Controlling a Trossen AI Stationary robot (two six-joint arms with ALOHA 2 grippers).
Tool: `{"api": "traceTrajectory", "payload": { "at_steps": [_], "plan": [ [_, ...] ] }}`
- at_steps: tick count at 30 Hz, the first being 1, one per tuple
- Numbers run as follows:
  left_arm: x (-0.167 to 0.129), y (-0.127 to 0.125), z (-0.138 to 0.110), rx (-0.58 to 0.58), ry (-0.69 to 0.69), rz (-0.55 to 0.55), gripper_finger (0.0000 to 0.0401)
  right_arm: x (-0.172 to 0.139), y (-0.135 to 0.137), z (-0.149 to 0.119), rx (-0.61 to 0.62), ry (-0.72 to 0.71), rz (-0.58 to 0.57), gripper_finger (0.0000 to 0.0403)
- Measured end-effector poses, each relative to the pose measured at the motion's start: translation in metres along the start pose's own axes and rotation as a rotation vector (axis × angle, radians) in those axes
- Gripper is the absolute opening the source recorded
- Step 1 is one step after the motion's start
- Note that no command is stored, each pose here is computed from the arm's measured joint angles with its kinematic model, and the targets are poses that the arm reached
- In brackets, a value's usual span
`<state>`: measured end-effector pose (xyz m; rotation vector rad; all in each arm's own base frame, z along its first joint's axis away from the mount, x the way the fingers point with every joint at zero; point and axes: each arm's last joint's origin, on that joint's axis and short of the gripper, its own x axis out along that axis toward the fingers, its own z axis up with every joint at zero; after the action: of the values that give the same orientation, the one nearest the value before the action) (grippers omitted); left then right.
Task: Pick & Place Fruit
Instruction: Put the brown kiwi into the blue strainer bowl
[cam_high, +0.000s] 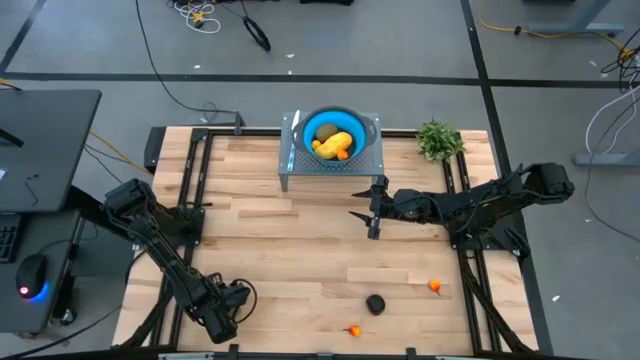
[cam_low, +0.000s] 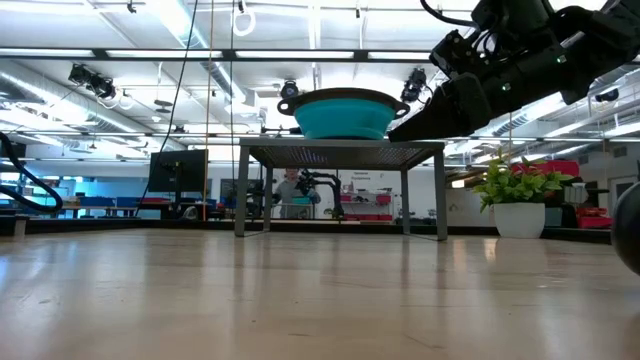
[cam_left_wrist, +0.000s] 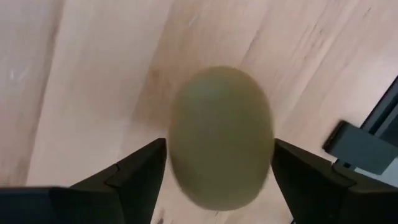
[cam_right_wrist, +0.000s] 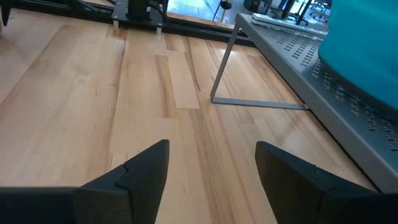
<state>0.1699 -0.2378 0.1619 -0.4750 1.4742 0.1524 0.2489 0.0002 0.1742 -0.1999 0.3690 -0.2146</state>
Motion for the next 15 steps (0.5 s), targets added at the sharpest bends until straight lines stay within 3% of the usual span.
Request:
{"api": "traceTrajectory", "payload": {
  "at_steps": [8, 15],
  "plan": [
    [0.0011, 0.0005, 0.0, 0.006, -0.007, 0.011, 0.0249, 0.0, -0.0001, -0.0001, 0.0, 0.0, 0.0, 0.025],
    [0.0011, 0.0014, 0.0016, -0.025, -0.033, 0.024, 0.0254, 0.0, -0.0001, -0.0001, -0.003, 0.0, 0.0, 0.025]
  ]
}}
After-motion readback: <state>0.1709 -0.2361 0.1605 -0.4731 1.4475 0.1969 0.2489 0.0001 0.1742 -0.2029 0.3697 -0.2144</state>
